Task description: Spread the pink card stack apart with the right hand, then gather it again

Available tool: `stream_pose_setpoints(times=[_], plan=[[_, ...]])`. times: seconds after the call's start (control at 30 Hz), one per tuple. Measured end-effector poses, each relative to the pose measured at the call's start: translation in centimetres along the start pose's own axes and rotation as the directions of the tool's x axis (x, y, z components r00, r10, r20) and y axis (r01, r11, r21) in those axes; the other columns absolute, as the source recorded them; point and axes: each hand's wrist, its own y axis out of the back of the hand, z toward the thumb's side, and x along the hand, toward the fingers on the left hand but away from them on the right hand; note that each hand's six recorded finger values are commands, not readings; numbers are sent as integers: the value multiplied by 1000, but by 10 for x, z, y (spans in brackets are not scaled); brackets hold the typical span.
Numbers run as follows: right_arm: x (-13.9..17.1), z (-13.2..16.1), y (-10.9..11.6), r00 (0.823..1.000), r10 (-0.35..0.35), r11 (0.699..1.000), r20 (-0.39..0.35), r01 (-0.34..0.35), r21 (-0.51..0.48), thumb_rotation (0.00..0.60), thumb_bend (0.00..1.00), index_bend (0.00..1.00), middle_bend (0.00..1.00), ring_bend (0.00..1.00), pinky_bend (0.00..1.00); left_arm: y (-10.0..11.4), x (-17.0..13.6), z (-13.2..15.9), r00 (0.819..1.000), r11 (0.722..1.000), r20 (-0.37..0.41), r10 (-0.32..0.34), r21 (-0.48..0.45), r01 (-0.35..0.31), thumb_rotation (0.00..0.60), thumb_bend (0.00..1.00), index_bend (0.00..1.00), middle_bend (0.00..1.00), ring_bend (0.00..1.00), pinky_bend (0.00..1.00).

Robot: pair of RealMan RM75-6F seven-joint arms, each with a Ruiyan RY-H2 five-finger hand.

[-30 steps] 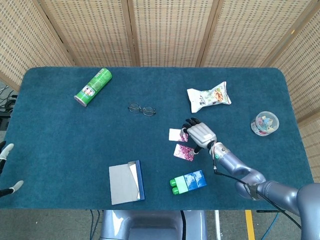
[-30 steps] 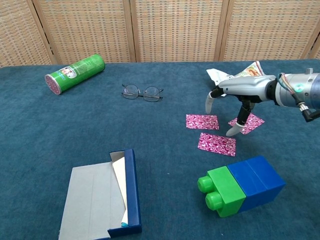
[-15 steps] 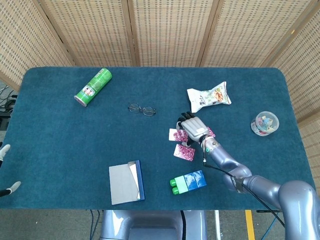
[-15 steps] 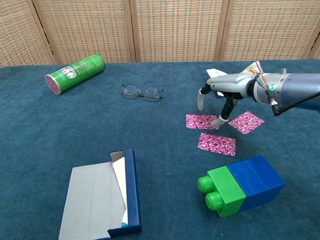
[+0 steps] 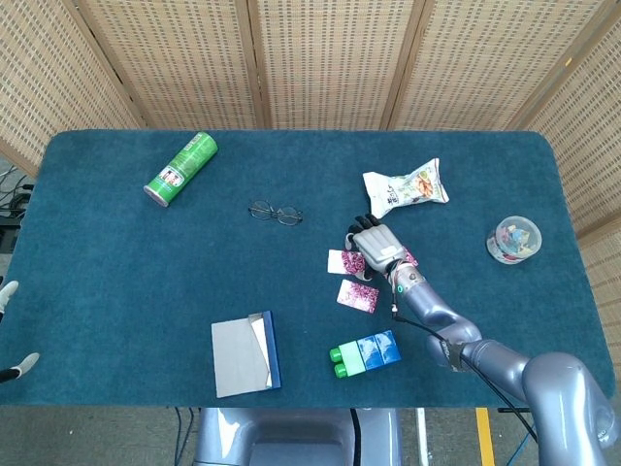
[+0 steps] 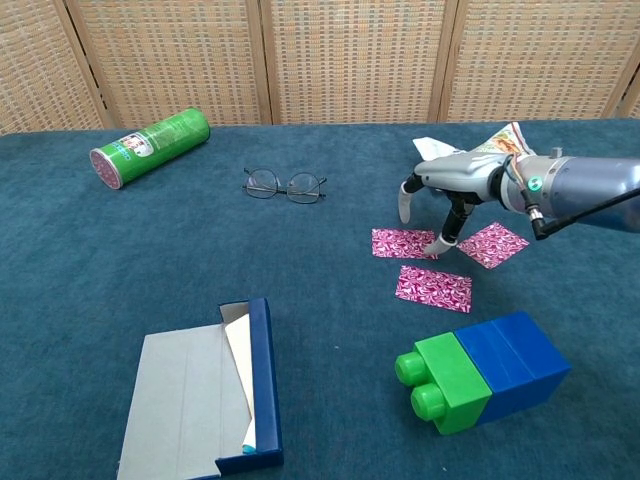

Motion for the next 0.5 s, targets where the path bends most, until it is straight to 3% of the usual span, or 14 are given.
stream_pose_setpoints(times=[0.5], plan=[[-1,-1,-9,1000,4,1000,6,-4,21,600,260,352,200,6,5,0,1,0,1000,1000,0,1,1,-1,600,122,0,0,0,0]])
